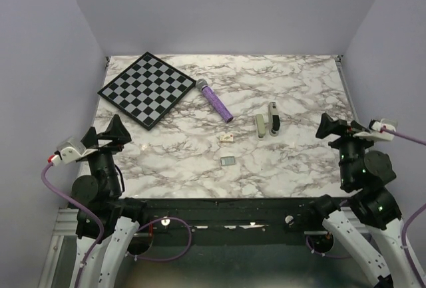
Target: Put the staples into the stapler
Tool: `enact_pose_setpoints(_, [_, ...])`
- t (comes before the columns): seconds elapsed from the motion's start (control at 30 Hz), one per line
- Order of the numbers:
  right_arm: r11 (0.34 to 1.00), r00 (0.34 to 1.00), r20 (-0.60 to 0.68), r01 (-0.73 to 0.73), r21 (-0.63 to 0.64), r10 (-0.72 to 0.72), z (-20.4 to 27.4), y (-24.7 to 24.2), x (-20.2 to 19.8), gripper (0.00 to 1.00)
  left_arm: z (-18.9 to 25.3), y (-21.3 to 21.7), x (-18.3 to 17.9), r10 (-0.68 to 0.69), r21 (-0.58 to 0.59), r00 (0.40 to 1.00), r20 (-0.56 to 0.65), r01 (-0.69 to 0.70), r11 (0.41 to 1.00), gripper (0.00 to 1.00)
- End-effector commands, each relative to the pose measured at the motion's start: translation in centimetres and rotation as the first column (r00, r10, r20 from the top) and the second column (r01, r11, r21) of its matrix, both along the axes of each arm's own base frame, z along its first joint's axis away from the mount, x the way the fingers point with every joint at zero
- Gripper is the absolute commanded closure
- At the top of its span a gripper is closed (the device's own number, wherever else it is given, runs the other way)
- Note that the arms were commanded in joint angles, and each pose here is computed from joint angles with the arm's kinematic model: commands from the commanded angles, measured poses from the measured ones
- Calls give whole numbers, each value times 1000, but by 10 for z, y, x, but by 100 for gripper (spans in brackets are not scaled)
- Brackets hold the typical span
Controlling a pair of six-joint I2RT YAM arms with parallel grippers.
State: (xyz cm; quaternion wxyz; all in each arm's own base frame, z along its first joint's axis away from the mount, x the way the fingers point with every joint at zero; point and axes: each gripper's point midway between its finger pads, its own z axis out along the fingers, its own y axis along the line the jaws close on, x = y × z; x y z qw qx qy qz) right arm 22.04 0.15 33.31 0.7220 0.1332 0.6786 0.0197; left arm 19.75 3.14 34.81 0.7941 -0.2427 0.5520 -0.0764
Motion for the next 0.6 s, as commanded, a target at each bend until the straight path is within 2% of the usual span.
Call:
enact_pose_setpoints(0.0, [996,997,80,29,-80,-22,-1,-13,-12,0,5,7,-8,32,-7,999,35,-31,999,2])
enact_pose_setpoints(0.33, [993,984,178,-7,-119,28,-16,-8,-16,0,1,9,-9,43,-3,998,39,-42,999,1])
enact_pose_setpoints(0.4, [986,972,219,-52,-156,85,-13,0,-19,0,2,10,-8,49,6,998,45,-49,999,1])
enact_pose_setpoints(0.57, [989,943,318,-60,-134,101,-2,-2,-32,0,-2,15,-5,78,4,996,37,-78,997,1])
